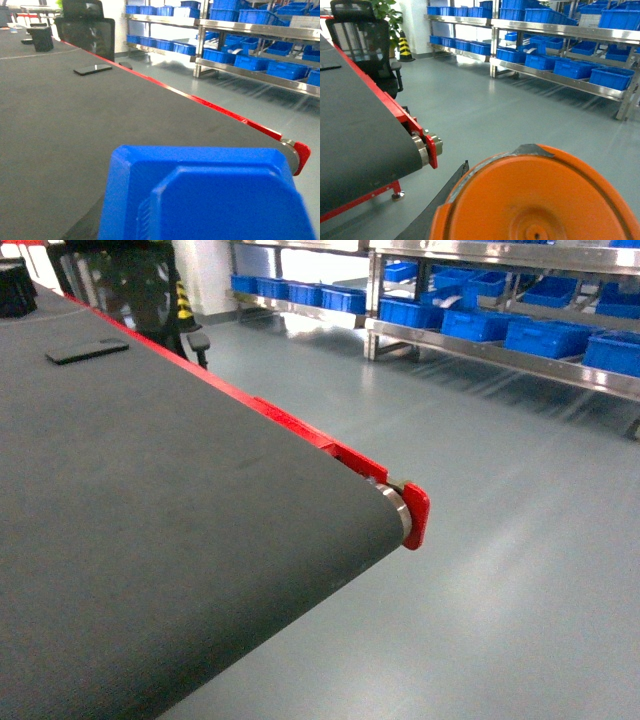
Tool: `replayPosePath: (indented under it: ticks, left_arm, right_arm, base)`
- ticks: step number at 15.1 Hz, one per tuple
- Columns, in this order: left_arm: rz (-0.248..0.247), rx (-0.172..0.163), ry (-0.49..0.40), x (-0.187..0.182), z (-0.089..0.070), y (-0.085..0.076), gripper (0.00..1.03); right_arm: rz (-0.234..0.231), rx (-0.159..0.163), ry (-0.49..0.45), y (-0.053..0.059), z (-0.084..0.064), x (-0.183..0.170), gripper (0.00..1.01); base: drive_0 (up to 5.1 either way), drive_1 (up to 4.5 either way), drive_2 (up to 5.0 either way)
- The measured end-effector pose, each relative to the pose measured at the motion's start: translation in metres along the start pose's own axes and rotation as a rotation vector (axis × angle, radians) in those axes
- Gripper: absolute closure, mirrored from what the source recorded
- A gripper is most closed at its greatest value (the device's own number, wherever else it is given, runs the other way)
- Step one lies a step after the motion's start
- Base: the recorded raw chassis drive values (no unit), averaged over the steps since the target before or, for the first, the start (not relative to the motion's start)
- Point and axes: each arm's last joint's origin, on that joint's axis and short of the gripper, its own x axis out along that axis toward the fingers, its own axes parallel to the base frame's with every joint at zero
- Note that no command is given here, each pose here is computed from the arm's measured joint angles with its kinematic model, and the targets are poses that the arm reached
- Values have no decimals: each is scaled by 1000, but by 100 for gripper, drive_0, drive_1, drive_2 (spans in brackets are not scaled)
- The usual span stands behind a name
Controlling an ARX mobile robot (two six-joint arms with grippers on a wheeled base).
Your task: Sort blue parts and orange caps into right shelf containers
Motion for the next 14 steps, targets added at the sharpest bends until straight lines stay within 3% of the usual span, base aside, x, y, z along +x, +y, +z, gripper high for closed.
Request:
replayPosePath:
  ticks: [14]
  left_arm:
    - [0, 0, 0, 0, 0, 0, 61]
  right_arm:
    - [0, 0, 0, 0, 0, 0, 59]
  base:
    - [-163, -163, -163]
